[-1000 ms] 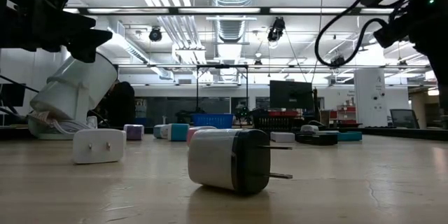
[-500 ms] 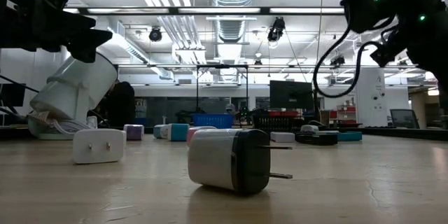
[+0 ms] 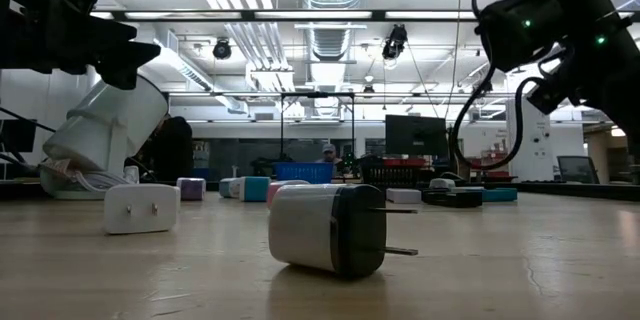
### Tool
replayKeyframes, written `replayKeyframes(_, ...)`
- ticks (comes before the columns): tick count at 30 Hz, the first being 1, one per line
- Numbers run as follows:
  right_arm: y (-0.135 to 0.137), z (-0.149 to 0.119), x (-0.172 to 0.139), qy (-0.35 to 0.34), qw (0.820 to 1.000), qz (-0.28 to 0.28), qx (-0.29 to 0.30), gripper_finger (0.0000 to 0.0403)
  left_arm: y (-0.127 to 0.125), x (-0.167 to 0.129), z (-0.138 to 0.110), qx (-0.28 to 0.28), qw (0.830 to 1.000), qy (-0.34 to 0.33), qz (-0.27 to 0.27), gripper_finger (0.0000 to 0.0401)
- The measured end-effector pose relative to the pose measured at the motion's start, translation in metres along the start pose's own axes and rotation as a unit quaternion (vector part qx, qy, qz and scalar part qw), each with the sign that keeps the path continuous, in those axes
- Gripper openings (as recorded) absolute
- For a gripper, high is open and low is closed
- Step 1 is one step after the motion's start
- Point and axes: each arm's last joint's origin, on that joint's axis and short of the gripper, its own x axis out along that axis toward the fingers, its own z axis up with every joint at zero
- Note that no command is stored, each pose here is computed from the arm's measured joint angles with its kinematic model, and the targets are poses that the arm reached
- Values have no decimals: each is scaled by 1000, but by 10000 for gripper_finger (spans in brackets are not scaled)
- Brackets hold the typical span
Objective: Pick & Place Office items
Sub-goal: Put the right small blue adapter into the blue basket
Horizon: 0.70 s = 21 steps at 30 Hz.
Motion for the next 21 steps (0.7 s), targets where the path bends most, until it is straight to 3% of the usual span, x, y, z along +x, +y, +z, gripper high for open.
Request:
replayKeyframes(17,14,20,21,79,996,-50,-10,265,0,0,0,0,1000,0,0,227)
replayKeyframes(21,21,28,29,73,996,-40,-11,265,0,0,0,0,1000,0,0,227)
